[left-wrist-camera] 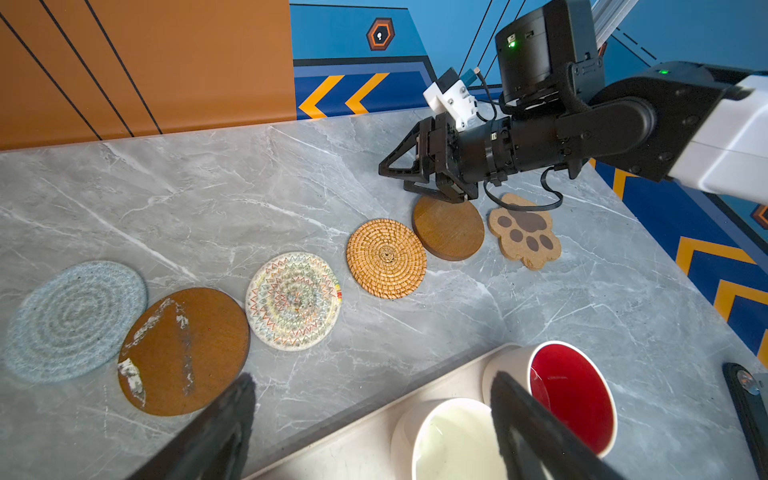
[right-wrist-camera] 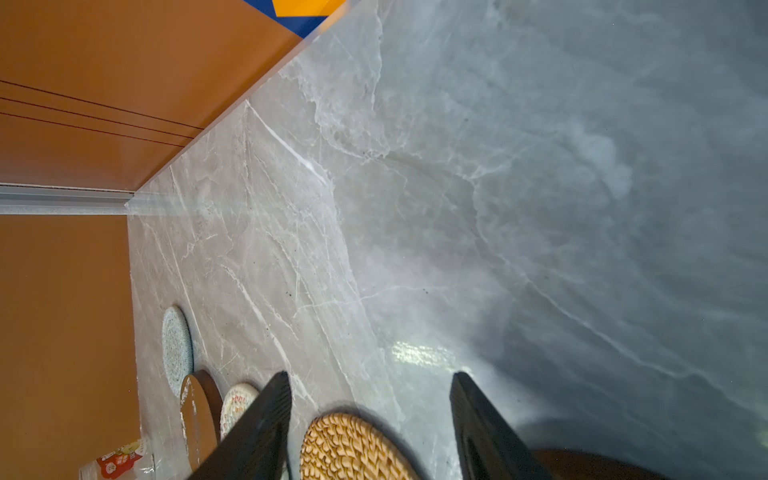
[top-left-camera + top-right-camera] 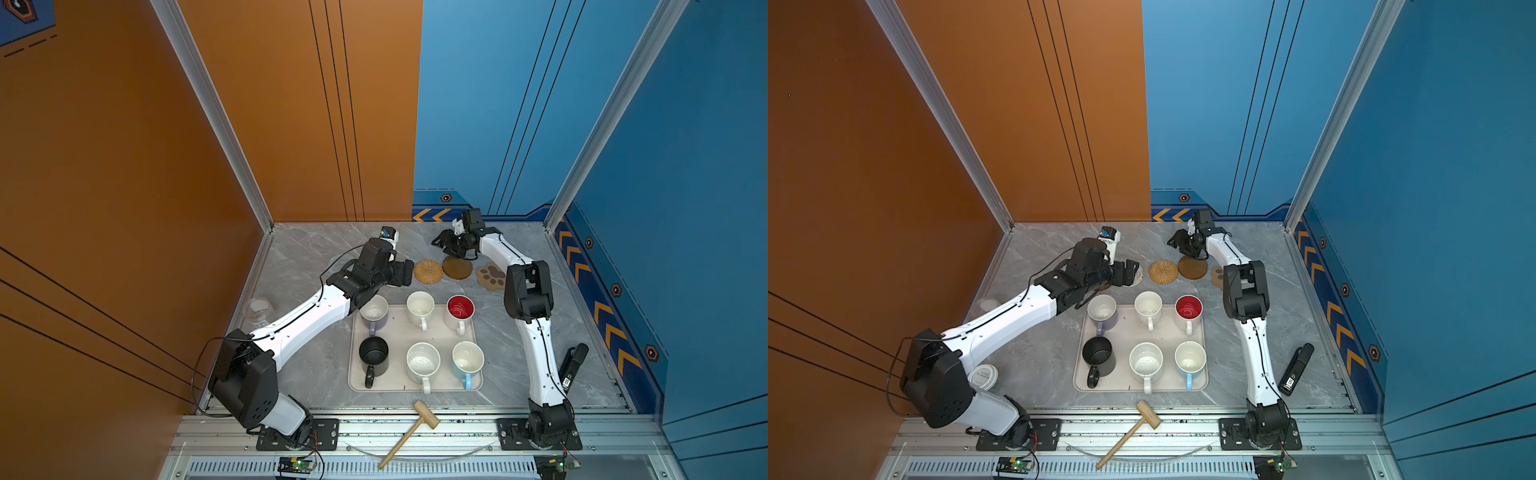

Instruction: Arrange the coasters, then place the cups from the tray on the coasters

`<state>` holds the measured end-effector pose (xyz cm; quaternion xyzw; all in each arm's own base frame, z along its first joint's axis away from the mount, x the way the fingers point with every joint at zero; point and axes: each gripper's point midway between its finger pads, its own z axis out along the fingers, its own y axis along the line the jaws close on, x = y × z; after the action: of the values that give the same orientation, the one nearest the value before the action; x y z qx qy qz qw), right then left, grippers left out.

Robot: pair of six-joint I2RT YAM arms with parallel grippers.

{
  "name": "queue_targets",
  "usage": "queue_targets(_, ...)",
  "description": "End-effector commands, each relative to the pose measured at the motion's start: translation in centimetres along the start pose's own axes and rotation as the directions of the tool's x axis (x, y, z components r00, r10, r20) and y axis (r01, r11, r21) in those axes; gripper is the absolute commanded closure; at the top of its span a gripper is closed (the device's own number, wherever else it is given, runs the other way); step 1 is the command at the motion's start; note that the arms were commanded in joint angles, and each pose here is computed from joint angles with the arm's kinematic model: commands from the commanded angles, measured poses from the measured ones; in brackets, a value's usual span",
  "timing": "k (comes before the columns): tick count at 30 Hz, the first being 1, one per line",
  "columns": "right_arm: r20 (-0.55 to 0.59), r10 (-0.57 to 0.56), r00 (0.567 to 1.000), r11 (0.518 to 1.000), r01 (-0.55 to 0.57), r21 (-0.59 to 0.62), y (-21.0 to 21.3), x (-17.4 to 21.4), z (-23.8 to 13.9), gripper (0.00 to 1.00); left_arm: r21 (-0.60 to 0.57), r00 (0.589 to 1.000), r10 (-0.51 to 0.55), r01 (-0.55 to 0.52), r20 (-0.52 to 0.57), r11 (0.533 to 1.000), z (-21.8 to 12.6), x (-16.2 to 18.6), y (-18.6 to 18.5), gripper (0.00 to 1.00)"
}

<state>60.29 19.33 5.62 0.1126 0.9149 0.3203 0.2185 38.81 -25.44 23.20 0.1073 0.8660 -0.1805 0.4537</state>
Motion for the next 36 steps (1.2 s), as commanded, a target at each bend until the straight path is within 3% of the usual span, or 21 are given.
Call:
queue_targets(1,-0.006,-0.014,1.000,0.999,0.014,0.030,-0.1,0.0,-1.1,0.40,-0.012,1.000,0.006,-0.006,0.009,1.000,-0.6,0.1,0.1,0.10)
queue_targets(13,-0.046,-0.008,0.999,0.997,0.012,0.082,-2.0,2.0,-1.5,0.40,-0.018,1.000,0.006,-0.006,0.013,1.000,-0.9,0.1,0.3,0.10)
queue_targets(21,-0.001,-0.034,0.999,0.999,0.034,-0.001,0.6,0.7,-2.6,0.39,-0.031,1.000,0.001,0.000,0.026,1.000,-1.3,-0.1,0.5,0.09)
queue_targets(26,0.073,-0.072,0.995,0.995,0.077,-0.068,4.3,-1.0,-5.7,0.38,-0.040,0.998,0.006,-0.004,0.058,0.999,-2.7,-1.2,0.6,0.10)
queue_targets(30,0.091,-0.123,0.988,0.987,0.131,-0.088,7.1,0.1,-9.0,0.39,-0.091,1.000,0.030,-0.031,-0.005,0.995,-4.5,-0.1,1.6,0.11)
queue_targets(34,0.085,-0.221,0.972,0.975,0.219,0.029,7.6,3.9,-13.1,0.40,-0.106,0.999,0.037,-0.039,-0.022,0.994,-6.5,1.1,2.0,0.12)
queue_targets(36,0.056,-0.271,0.961,0.956,0.262,0.132,6.9,6.2,-14.9,0.47,-0.120,0.998,0.033,-0.038,-0.044,0.992,-7.3,2.0,2.4,0.12)
